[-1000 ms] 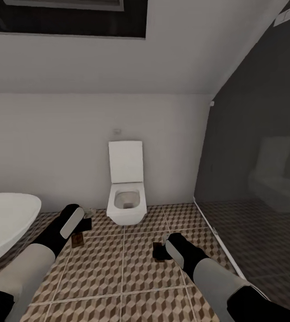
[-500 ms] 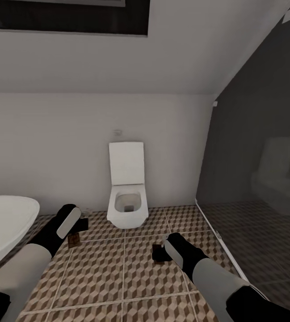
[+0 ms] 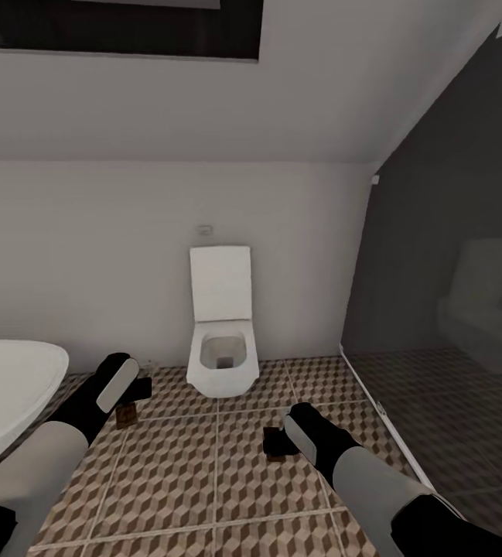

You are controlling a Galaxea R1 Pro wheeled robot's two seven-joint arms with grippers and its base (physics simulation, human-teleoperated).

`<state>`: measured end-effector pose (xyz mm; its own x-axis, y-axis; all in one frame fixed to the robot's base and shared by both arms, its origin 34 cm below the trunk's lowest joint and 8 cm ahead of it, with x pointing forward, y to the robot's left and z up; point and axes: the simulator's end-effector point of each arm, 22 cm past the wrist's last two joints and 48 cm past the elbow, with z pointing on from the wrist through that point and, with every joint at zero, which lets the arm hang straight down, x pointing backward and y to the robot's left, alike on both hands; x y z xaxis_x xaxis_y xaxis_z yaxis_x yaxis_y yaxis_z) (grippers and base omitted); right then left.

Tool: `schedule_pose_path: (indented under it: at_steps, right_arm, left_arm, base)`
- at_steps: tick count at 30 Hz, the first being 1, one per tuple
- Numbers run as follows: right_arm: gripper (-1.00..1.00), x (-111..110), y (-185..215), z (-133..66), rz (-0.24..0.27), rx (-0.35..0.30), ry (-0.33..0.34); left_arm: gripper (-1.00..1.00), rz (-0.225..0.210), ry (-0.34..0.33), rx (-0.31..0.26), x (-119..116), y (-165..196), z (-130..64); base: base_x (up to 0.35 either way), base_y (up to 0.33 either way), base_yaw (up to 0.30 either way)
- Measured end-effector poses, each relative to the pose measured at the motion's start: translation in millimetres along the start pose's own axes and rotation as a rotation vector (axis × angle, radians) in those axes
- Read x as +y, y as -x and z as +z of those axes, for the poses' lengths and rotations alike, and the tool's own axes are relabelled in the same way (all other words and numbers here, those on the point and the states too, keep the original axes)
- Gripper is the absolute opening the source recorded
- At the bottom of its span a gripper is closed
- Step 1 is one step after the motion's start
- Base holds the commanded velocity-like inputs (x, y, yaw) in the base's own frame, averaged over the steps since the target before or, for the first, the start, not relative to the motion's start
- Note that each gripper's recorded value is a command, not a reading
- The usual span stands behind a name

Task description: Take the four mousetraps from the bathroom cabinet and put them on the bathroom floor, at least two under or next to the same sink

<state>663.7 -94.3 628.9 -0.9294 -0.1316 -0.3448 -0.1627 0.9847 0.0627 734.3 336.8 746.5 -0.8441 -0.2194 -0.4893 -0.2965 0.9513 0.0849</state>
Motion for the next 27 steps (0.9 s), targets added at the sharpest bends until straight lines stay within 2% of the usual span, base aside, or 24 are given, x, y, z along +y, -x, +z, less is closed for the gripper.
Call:
schedule_pose_path:
  at_steps: [16,27]
  right_arm:
    - [-1.00,7,-2,4.0,-0.008,0.002,0.007]
    - [-1.00,6,-11,22.6,-0.010,0.001,0.005]
  left_arm:
    - [-1.00,0.000,-0.002,-0.002,-1,-3,4.2]
    - [-1.00,0.005,-0.013,-0.021,-8,-9,16.2]
  base:
    - [0.001,0.001,0.000]
    - [0.000,0.000,0.000]
